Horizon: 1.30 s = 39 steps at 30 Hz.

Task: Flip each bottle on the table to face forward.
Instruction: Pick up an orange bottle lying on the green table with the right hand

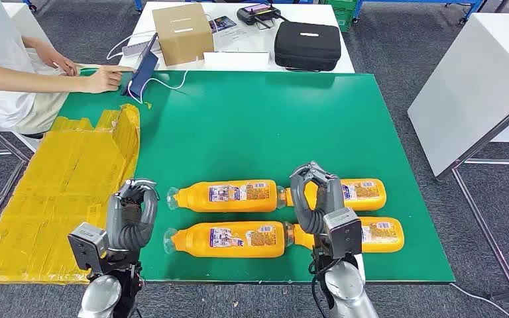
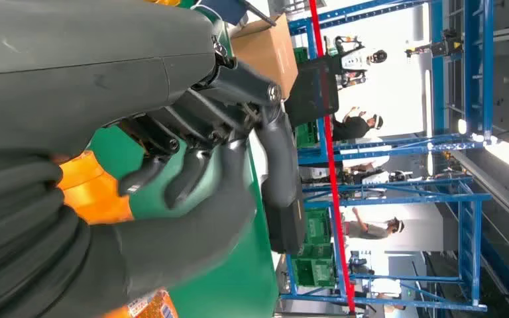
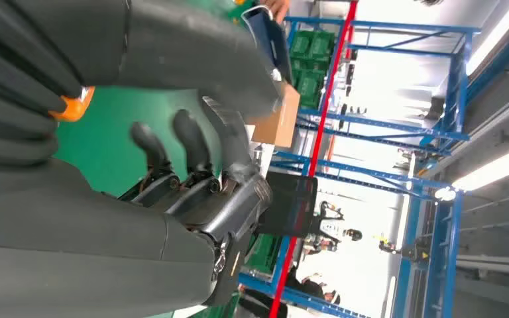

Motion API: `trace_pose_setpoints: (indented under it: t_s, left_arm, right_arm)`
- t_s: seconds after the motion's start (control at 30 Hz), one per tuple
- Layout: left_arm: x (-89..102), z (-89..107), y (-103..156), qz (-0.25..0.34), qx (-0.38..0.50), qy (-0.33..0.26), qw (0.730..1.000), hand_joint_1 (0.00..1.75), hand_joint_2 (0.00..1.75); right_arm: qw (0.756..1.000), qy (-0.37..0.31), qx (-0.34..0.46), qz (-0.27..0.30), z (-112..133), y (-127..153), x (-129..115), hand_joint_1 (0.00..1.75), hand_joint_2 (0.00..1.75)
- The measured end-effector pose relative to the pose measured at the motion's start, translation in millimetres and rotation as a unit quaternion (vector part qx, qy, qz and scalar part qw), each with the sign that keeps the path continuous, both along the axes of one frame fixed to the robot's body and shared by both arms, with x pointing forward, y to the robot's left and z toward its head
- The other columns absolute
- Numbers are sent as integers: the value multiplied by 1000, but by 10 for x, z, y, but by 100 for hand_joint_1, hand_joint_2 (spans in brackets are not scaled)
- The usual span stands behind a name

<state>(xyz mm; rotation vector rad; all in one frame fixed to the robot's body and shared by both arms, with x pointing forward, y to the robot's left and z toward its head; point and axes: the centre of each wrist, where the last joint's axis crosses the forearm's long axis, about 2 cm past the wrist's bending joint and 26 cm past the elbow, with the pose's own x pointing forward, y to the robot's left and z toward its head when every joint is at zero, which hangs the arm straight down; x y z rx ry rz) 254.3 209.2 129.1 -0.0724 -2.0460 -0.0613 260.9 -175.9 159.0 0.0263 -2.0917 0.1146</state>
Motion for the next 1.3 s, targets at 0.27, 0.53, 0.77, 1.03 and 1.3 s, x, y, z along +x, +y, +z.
trace_pose_setpoints:
  t_s: [0.27, 0.53, 0.77, 1.03, 1.3]
  left_arm:
    - [66, 49, -9, -4, -11, 4, 1000, 0, 175]
    - [184, 133, -78, -28, -21, 0, 999, 0, 175]
    - [263, 173, -116, -42, -30, -3, 999, 0, 175]
    - [299, 174, -129, -47, -34, -1, 998, 0, 175]
    - [358, 170, -150, -52, -41, 3, 998, 0, 175]
  right_arm:
    - [954, -15, -285, -97, 148, -21, 416, 0, 87]
    - [877, -47, -471, -83, 325, 260, 899, 0, 175]
    - [850, -48, -523, -37, 301, 461, 1068, 0, 175]
    - [828, -43, -560, -3, 169, 560, 1096, 0, 0]
    - [805, -8, -592, 40, -80, 637, 1081, 0, 87]
